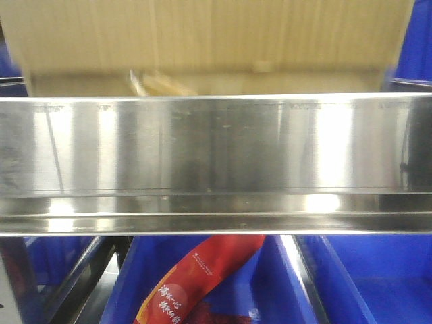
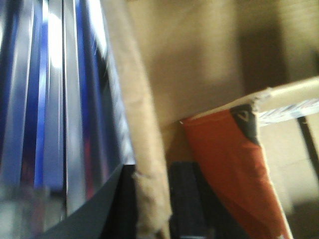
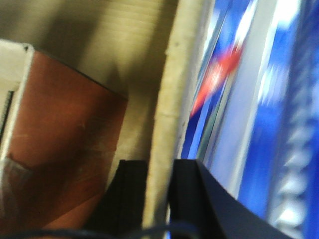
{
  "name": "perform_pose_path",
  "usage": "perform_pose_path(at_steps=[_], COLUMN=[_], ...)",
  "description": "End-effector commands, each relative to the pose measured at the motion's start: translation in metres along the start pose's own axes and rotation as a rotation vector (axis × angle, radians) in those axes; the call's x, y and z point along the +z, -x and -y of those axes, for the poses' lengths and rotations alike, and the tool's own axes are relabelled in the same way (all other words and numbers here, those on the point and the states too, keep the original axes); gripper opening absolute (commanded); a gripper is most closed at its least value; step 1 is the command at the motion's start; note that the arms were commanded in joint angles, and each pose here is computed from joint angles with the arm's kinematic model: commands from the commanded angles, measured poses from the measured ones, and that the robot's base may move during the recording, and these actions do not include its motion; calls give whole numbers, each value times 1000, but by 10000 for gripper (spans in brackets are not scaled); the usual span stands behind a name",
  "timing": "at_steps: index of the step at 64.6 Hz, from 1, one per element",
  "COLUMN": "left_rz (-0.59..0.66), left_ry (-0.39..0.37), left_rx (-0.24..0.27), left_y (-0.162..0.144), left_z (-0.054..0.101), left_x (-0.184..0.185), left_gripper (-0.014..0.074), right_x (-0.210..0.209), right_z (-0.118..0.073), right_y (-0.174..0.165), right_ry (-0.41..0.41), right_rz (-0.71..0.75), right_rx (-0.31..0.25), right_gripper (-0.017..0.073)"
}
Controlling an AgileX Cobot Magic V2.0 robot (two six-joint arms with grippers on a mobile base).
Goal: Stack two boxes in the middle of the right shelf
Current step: 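Lower the boxes onto the middle shelf rollers with both grippers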
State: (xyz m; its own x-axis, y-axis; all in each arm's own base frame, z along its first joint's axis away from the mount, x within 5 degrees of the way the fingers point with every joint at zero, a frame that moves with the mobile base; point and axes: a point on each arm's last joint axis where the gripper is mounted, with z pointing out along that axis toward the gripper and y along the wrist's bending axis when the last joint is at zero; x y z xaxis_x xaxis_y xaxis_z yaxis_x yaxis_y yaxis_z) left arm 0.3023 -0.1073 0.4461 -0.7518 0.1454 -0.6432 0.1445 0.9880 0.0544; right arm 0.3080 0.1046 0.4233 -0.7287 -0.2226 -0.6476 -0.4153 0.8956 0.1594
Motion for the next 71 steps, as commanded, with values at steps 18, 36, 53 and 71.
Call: perform_pose_path(at_steps=[18, 36, 53, 71], left_rz=[-7, 66, 185, 253], left_ry=[-18, -30, -78, -99], left_rx=[21, 6, -27, -43], left_y=[3, 15, 23, 2], left_z=[9, 7, 2, -11], left_x=[20, 2, -40, -86], left_gripper=[244, 521, 452, 285], right_x=[10, -4, -61, -114], right_z=[2, -1, -13, -24], right_y=[4, 7, 8, -19], right_ry=[2, -3, -15, -48], right_rz=[4, 69, 276, 374], right_rx=[8, 1, -28, -63], right_gripper=[295, 549, 545, 72])
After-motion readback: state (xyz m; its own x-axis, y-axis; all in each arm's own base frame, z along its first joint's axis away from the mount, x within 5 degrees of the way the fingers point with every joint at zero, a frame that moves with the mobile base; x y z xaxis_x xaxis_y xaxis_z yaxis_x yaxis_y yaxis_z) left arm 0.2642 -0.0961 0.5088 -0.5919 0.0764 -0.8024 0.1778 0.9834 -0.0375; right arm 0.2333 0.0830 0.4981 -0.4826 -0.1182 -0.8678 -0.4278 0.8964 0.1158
